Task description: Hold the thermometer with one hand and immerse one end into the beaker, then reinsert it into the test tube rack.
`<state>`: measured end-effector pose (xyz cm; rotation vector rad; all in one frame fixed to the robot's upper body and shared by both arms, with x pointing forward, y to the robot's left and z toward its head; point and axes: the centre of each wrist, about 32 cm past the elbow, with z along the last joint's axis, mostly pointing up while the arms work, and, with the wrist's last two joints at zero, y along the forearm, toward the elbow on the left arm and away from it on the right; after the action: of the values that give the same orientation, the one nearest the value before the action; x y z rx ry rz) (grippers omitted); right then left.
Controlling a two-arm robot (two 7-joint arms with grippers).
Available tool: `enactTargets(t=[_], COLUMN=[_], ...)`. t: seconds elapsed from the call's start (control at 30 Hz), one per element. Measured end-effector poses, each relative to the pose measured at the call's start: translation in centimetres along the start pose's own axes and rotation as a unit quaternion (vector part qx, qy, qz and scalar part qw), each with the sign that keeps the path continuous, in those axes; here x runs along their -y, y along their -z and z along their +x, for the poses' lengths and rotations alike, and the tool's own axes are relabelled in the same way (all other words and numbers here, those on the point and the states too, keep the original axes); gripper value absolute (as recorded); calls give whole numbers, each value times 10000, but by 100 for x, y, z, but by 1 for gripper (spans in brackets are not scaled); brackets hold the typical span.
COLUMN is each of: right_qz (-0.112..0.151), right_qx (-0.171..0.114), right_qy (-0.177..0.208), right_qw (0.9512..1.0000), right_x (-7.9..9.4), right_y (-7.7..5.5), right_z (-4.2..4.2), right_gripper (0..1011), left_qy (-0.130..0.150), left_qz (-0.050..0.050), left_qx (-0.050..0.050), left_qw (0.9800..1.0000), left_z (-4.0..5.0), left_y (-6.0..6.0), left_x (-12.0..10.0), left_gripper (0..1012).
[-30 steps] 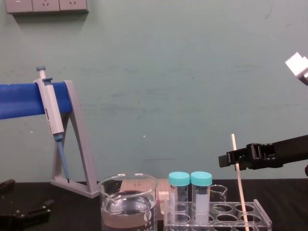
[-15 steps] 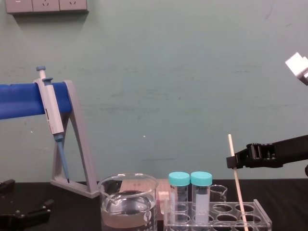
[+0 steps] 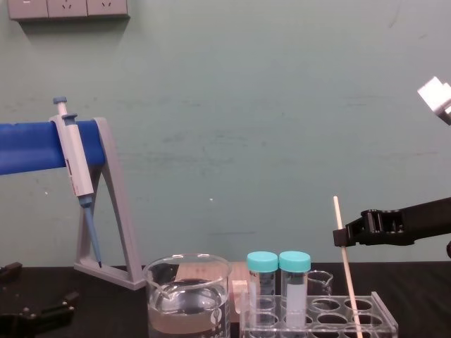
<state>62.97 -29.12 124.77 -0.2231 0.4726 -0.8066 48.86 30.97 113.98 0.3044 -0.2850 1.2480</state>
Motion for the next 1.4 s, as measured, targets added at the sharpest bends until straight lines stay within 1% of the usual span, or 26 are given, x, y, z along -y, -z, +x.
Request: enactTargets(t=[0.13,0.17,0.2,0.3,0.4,0.67,0.8,0.9,1.0,1.03,1.13,1.23,1.27,1.4], right_qz=[0,61,61,284,423,606,705,868,971,1050,1157,1332,1332,1489], right_qx=[0,74,74,358,497,609,689,810,874,917,977,1081,1081,1188], right_qy=[0,8,8,92,97,55,22,32,49,63,92,137,137,156], right_qw=[10000,10000,10000,9989,9978,9963,9951,9929,9914,9902,9884,9851,9851,9816], right_x=[0,19,19,85,137,257,323,401,442,473,515,582,582,650], right_y=[0,6,6,21,19,24,29,47,55,58,68,78,78,70], right_z=[0,-13,-13,-63,-100,-138,-170,-210,-228,-238,-249,-266,-266,-282], right_gripper=[44,44,45,45,44,44,44,44,45,44,44,45,44,44], left_qy=[0,0,0,0,0,0,0,0,1,0,0,0,0,0], left_qz=[0,-1,0,-1,0,0,0,0,0,-1,0,0,0,0], left_qx=[0,0,0,0,0,0,0,0,0,0,0,0,0,0], left_qw=[10000,10000,10000,10000,10000,10000,10000,10000,10000,10000,10000,10000,10000,10000], left_z=[0,0,0,0,0,0,0,0,0,0,0,0,0,0], left_y=[0,0,0,0,0,0,0,0,0,0,0,0,0,0], left_x=[0,0,0,0,0,0,0,0,0,0,0,0,0,0], left_gripper=[1004,1004,1004,1004,1004,1004,1004,1004,1004,1004,1004,1004,1004,1004])
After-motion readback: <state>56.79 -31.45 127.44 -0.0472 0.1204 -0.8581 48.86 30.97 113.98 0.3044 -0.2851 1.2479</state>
